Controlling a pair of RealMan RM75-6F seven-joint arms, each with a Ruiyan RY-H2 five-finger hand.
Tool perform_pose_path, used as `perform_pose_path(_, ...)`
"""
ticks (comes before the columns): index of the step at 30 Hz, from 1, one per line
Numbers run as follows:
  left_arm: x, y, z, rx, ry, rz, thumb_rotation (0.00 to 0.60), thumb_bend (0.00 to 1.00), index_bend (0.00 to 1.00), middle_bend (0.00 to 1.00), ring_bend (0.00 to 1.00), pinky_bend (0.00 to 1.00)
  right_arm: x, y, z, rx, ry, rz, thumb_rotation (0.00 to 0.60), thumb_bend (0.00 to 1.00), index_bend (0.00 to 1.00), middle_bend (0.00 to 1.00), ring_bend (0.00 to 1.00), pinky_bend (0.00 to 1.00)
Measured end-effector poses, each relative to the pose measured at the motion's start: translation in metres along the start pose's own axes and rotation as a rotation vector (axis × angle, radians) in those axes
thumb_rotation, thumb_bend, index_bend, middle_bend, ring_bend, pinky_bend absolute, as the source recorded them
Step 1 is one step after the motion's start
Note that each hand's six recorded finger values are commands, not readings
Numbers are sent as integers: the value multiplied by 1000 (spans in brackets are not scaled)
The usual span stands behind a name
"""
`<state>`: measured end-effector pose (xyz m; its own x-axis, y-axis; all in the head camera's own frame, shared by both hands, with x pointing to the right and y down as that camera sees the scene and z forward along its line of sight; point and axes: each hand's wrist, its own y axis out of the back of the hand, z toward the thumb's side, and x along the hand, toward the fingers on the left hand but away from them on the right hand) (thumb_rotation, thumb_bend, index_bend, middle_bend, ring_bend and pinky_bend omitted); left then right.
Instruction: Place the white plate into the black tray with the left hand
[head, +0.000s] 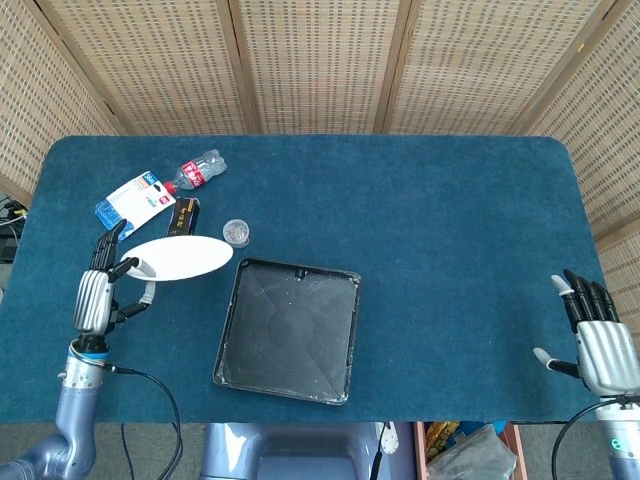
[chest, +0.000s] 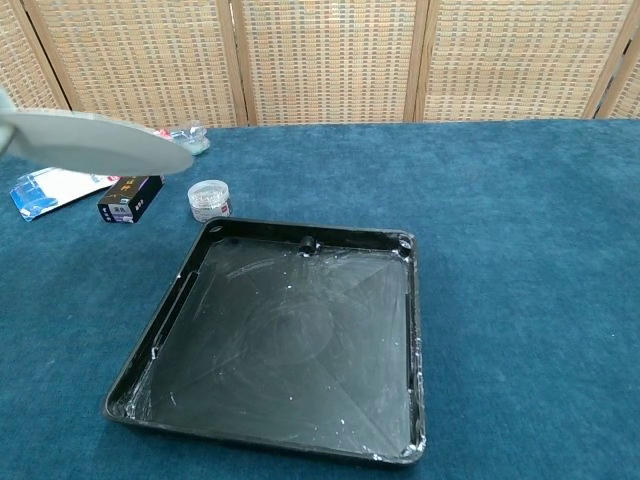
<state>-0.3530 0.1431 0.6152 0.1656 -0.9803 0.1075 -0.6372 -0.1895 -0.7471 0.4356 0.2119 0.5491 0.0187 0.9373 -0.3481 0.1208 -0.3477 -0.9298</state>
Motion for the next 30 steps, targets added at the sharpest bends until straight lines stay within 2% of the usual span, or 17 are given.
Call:
perform_pose_path(3, 7, -2, 25, -14, -61, -7, 600, 473, 679, 0, 0, 0, 0, 0, 0, 1, 1, 0, 600, 0, 0, 0, 0, 0)
perform_pose_path(5, 11, -12, 44, -14, -116, -39, 600, 473, 679, 0, 0, 0, 0, 0, 0, 2, 1, 0, 600, 0, 0, 0, 0, 0)
perform_pose_path(7, 10, -26, 58, -15, -154, -76, 600, 473, 679, 0, 0, 0, 0, 0, 0, 4, 0, 0, 600, 0, 0, 0, 0, 0)
perform_pose_path(13, -5, -69, 79, -14, -193, -174, 600, 474, 680, 0, 0, 0, -1, 0, -2, 4, -8, 2, 600, 0, 0, 0, 0, 0)
perform_pose_path(28, -23, -130, 84, -11, -213, -305, 600, 474, 679, 0, 0, 0, -2, -2, -3, 6, -13, 11, 600, 0, 0, 0, 0, 0)
perform_pose_path(29, -24, -134, 84, -11, -212, -315, 600, 465, 673, 0, 0, 0, -2, -2, -3, 6, -14, 12, 600, 0, 0, 0, 0, 0)
perform_pose_path(30, -24, -137, 84, -12, -210, -324, 600, 405, 623, 0, 0, 0, -2, -2, -3, 7, -14, 13, 600, 0, 0, 0, 0, 0)
